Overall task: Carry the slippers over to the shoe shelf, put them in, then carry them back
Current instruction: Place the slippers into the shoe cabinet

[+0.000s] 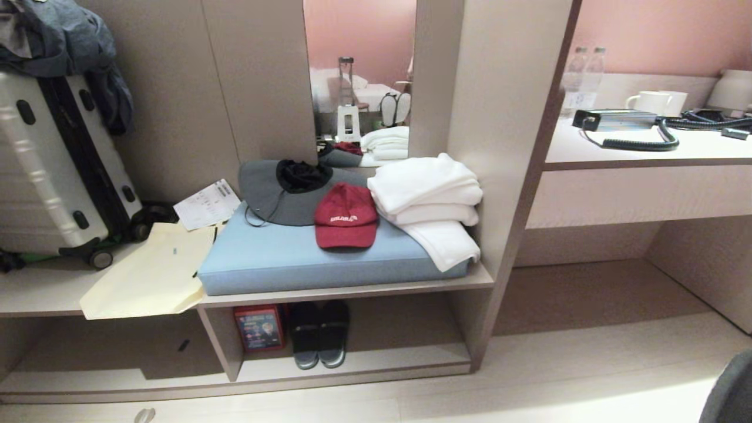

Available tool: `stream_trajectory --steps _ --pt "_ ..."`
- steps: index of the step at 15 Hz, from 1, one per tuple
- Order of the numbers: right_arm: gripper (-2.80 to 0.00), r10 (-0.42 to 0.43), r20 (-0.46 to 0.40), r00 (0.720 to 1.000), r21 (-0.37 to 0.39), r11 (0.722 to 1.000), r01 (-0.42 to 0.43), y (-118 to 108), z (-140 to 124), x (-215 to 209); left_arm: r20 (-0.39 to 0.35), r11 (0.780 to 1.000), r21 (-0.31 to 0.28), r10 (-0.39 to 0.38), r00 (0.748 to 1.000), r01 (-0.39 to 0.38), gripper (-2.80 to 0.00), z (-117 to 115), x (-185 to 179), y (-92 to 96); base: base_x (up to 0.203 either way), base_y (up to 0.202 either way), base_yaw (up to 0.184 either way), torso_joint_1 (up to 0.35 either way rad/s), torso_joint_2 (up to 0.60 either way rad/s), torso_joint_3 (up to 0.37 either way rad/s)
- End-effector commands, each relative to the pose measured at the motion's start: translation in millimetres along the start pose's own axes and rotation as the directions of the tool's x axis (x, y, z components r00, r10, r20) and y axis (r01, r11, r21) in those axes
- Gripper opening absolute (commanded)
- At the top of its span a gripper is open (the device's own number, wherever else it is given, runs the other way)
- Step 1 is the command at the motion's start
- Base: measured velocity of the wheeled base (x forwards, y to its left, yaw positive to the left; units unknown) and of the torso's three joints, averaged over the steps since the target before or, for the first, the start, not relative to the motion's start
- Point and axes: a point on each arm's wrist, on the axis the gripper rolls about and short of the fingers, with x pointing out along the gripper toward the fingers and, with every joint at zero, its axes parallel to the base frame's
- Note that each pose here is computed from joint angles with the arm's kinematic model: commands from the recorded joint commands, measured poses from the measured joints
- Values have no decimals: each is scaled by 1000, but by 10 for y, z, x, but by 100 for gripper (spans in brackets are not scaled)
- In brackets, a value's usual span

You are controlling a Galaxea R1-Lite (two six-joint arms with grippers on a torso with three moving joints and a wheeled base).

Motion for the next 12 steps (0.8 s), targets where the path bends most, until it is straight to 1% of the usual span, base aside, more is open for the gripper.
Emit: stream_trajectory --steps 1,4,6,12 --pt "-280 1 -1 1000 0 1000 -1 0 1 1 0 1000 0 1 1000 -1 -280 0 0 0 0 198 -3 4 2 10" --pt "-280 1 -1 1000 0 1000 -1 0 1 1 2 1000 4 1 1000 -1 -280 0 -1 0 0 192 0 3 4 4" --pt "-280 1 -1 1000 0 1000 -1 0 1 1 1 1000 7 1 1000 -1 -280 -2 -1 -1 0 130 -4 5 1 2" --pt "-280 1 -1 1000 0 1000 -1 0 1 1 0 1000 10 -1 1000 1 -280 0 0 0 0 0 0 0 0 0"
